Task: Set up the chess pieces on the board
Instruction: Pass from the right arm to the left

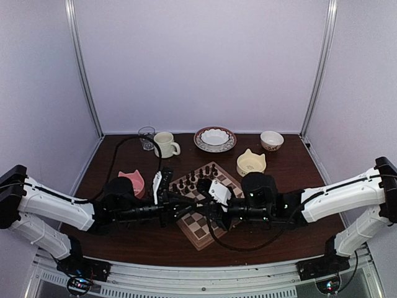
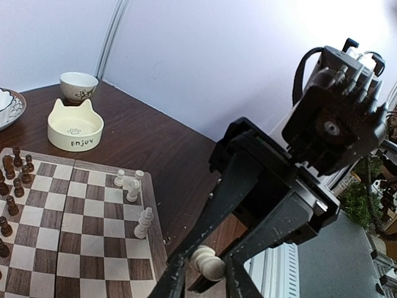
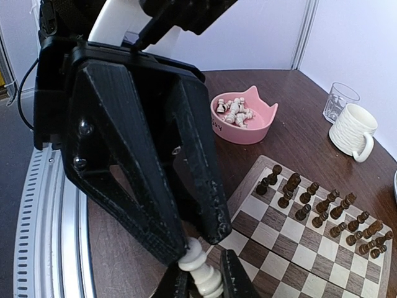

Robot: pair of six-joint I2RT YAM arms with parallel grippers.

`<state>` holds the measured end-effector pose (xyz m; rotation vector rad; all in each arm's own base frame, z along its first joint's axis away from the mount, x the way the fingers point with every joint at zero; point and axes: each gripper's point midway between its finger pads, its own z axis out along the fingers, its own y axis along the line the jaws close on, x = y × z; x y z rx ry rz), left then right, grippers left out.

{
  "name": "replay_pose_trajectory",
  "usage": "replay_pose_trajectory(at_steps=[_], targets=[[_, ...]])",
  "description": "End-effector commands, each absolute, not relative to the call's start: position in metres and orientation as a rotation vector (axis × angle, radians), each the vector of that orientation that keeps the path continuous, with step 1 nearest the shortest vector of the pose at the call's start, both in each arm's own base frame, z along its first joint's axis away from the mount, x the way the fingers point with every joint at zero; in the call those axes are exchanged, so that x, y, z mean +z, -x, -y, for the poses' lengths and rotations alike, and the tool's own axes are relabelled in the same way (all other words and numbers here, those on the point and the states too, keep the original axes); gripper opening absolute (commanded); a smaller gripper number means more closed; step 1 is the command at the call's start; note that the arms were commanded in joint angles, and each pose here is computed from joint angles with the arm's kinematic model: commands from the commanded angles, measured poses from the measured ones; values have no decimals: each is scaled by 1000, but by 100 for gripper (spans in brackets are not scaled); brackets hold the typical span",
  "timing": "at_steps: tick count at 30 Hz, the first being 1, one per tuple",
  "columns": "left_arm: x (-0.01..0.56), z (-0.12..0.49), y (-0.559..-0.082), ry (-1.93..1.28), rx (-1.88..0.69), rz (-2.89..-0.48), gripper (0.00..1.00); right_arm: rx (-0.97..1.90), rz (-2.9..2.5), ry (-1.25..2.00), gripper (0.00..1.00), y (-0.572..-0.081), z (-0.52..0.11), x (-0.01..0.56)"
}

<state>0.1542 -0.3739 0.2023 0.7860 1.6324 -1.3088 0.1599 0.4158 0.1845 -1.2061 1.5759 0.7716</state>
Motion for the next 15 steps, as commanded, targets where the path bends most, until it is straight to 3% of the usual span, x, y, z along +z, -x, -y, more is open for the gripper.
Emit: replay_pose_trajectory(at_steps=[1,6,12,15], targets=[[216,380,-156,-787,-1320,-1582,22,807,-1564,1172,1,-160,-417,194],[212,384,-156,-802,-1319,-1606,18,820,-1570,1156,2,-161,-418,196],[209,385,-158,-800,-1310,-1619,22,824,-1580,1144,2,-162,-419,196],[209,384,-158,-799,-1303,-1618,13,827,-1581,1138,2,-163,-419,196]])
